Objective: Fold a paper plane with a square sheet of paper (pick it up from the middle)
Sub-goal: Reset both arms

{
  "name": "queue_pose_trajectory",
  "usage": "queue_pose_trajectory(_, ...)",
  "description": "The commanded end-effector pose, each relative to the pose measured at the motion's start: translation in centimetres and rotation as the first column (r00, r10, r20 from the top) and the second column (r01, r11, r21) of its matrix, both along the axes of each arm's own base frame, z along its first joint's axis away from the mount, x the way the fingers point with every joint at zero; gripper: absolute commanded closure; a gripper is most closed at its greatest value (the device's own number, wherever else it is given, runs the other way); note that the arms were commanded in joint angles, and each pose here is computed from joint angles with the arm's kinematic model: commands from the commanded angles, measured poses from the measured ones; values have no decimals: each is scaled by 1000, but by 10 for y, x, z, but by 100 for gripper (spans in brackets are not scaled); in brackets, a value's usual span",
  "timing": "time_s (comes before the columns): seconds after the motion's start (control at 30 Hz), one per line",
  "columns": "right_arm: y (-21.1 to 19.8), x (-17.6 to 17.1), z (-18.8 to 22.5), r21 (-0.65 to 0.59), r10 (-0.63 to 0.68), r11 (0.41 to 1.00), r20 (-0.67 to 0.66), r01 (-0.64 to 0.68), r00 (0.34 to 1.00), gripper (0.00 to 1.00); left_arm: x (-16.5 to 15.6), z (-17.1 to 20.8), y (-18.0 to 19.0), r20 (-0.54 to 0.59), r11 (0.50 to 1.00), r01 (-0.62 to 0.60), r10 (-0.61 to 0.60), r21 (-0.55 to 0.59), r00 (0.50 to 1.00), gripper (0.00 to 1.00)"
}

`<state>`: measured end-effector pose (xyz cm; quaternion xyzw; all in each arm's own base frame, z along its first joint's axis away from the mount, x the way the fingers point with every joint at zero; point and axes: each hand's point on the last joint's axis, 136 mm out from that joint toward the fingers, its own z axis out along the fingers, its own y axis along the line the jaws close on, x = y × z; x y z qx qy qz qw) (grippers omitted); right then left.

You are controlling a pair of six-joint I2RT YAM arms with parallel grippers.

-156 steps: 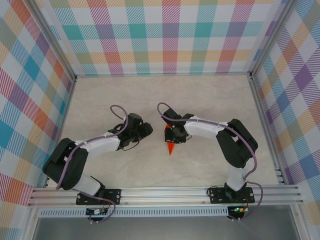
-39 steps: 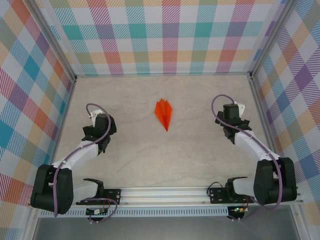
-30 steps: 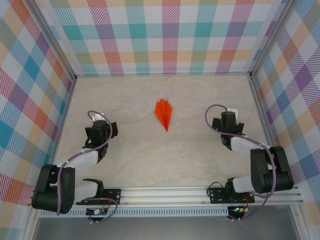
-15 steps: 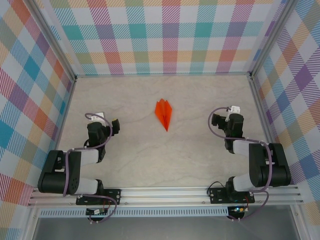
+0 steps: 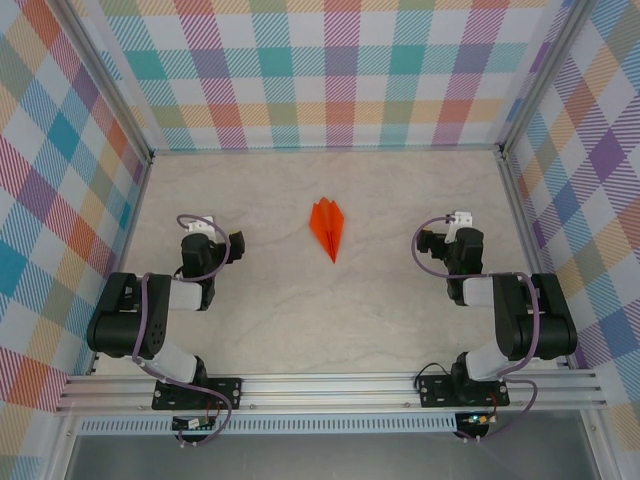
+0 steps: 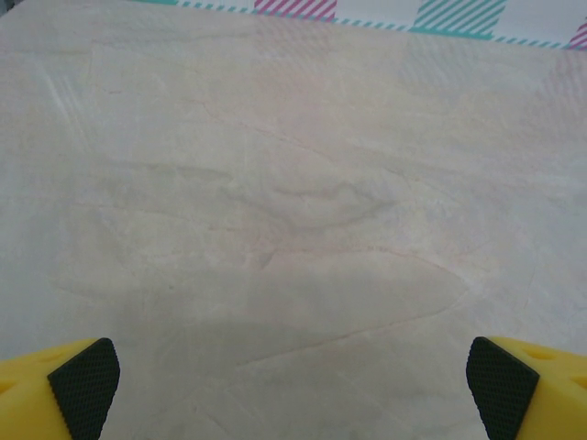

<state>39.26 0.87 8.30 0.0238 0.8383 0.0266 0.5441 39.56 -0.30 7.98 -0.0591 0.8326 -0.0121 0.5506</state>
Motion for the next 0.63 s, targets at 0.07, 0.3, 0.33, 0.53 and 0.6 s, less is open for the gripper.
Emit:
queue_pose_trajectory(0.07, 4, 3, 9, 2, 23, 1000, 41, -23, 999, 0, 4, -2, -11, -21, 998, 62, -61, 16, 998, 0)
queue_pose_trajectory(0.3, 4, 3, 8, 2, 23, 1000, 40, -23, 999, 0, 4, -1, -12, -22, 998, 63, -63, 18, 998, 0)
queue_pose_trajectory(0.33, 4, 3, 8, 2, 23, 1000, 40, -23, 999, 0, 4, -1, -12, -21, 998, 64, -64, 19, 998, 0)
queue_pose_trajectory(0.53, 4, 3, 8, 0, 25, 1000, 40, -25, 999, 0, 4, -2, -13, -25, 998, 64, -63, 26, 998, 0)
queue_pose_trajectory(0.6, 21, 2, 9, 2, 130, 991, 42, -130, 991, 0, 4, -2, -13, -23, 998, 63, -63, 25, 998, 0)
